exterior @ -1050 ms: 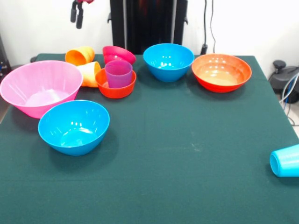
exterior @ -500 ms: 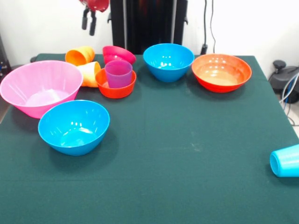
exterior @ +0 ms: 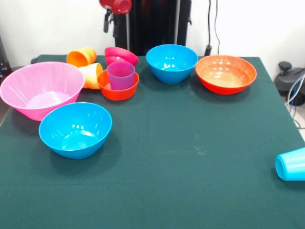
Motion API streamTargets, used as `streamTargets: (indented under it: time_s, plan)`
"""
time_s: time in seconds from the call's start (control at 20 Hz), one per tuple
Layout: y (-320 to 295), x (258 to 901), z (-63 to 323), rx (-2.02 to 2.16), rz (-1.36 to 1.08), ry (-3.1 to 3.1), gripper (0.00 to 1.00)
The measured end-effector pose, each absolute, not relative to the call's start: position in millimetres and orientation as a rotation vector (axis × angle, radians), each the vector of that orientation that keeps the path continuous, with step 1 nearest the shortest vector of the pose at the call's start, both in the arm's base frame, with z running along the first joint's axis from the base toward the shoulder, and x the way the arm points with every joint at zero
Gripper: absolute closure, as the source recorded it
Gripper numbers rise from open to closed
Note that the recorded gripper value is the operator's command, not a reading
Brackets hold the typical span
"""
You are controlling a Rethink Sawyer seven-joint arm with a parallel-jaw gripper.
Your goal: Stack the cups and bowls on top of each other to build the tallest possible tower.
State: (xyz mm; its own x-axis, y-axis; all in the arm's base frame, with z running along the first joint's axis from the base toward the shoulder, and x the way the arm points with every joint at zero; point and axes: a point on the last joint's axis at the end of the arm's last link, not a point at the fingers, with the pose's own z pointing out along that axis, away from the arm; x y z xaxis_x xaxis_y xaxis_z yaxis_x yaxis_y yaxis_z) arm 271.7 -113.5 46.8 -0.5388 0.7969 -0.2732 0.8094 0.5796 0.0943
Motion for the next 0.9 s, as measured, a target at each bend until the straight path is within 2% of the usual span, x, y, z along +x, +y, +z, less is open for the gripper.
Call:
streamTargets:
  time_s: [0.5, 0.9]
  plan:
    - [-102.3, 210.9, 27.9, 1.314, 0.050, 2.415, 0.00]
    - [-171.1, 243.9, 22.4, 1.059, 0.045, 2.043, 0.00]
